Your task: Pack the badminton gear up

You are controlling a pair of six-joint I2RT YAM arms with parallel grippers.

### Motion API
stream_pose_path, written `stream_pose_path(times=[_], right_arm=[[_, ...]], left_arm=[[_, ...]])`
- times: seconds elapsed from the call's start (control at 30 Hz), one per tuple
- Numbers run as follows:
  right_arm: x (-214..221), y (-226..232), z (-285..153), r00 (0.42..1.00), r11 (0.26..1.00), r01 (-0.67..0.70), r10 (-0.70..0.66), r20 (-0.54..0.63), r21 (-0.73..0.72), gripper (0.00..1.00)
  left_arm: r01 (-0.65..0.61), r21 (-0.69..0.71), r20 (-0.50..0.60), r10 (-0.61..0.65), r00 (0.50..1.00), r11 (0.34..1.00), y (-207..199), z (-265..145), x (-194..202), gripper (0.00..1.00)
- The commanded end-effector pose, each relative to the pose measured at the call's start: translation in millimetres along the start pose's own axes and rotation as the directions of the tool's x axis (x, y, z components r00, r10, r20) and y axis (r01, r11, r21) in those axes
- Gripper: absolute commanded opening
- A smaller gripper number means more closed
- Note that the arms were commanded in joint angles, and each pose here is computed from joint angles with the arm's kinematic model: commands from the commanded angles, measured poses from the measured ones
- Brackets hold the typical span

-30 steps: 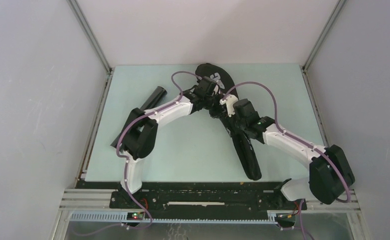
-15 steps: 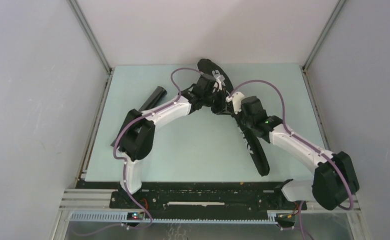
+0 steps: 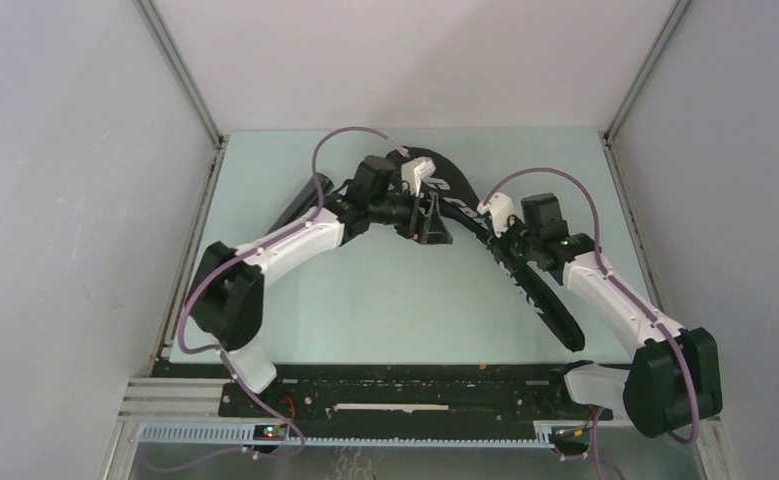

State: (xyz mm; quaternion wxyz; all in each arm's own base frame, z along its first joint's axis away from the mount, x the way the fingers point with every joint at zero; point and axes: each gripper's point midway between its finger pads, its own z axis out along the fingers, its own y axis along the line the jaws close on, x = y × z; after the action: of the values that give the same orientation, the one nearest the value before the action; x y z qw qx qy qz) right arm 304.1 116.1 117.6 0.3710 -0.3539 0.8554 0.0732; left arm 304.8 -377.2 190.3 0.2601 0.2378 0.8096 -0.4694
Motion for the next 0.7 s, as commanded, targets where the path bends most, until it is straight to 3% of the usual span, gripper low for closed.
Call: stream_pose_path(times=[0.0, 0.1, 0.2, 0.23, 0.47, 0.57, 0.67], right_arm=[[-18.5, 21.0, -20.3, 0.982, 0.973, 0.148, -0.123, 0.144, -0.179, 0.0], [-13.4, 32.8, -25.6, 0.977, 0.949, 0.185, -0.149, 0.155, -0.257, 0.0], [-12.0, 47.7, -35.1, 0.975, 0.922, 0.197, -0.148, 0.167, -0.334, 0.0], [-13.7, 50.7, -39.1, 0.973, 0.915, 0.201, -0.147, 0.175, -0.349, 0.0], [-18.4, 72.7, -64.7, 0.977, 0.858, 0.171, -0.083, 0.198, -0.484, 0.0], [-24.7, 79.6, -75.3, 0.976, 0.833, 0.154, -0.047, 0.211, -0.531, 0.0], [-25.5, 81.5, -79.4, 0.976, 0.828, 0.148, -0.034, 0.215, -0.541, 0.0]], left_arm=[[-0.446, -0.007, 0.031, 0.446, 0.895, 0.895, 4.9, -51.3, -1.6, 0.77], [-0.678, -0.053, -0.084, 0.674, 0.734, 0.733, 32.6, -79.5, 11.2, 0.78], [-0.823, -0.125, -0.234, 0.79, 0.567, 0.554, 72.0, -110.2, 9.3, 0.78], [-0.878, -0.112, -0.278, 0.834, 0.477, 0.465, 81.7, -119.1, 7.8, 0.79], [-0.982, 0.147, -0.455, 0.89, 0.04, 0.12, 131.6, -153.9, 39.6, 0.78], [-0.976, 0.214, -0.485, 0.872, -0.068, 0.043, 145.3, -158.5, 45.7, 0.79], [-0.975, 0.221, -0.493, 0.865, -0.094, 0.02, 151.1, -157.7, 46.2, 0.78]])
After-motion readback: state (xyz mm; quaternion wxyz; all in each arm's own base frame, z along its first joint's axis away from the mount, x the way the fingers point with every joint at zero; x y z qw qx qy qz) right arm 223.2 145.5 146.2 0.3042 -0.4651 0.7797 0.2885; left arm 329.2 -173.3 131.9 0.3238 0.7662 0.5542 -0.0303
